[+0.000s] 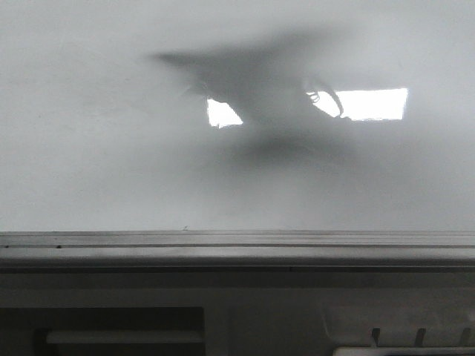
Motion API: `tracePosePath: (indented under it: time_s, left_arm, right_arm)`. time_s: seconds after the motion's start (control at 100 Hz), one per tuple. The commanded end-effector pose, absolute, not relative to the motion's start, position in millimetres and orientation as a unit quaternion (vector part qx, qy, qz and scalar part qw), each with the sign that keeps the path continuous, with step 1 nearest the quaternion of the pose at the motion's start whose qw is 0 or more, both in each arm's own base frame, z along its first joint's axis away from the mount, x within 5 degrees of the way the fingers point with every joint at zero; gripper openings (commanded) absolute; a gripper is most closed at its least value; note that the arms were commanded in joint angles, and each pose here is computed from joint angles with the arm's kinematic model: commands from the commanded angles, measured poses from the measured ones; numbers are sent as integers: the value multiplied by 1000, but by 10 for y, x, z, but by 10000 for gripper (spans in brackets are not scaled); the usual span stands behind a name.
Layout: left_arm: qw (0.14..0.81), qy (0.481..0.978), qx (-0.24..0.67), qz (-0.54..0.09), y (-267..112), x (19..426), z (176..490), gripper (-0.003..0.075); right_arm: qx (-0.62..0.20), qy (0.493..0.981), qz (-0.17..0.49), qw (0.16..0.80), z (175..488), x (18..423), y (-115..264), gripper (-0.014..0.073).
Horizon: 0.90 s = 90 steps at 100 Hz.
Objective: Write number 3 on whiteboard
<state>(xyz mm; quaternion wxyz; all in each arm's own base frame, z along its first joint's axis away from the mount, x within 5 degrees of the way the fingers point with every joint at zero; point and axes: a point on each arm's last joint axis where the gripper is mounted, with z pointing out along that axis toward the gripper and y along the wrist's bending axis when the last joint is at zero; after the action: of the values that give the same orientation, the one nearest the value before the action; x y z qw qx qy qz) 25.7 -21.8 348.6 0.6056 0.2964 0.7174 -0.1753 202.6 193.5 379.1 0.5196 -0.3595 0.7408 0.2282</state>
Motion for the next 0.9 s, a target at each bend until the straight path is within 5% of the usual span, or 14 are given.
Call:
tracePosePath:
  time_s: [0.0, 0.89]
  left_arm:
    - [632, 694, 269, -214, -266, 290, 3550, -21]
    - [627, 694, 260, -238, -312, 313, 3482, -20]
  right_arm:
    - [-336, 721, 232, 560, 3966, 2071, 1909, -61]
    - [-311, 753, 205, 543, 3784, 2351, 1835, -61]
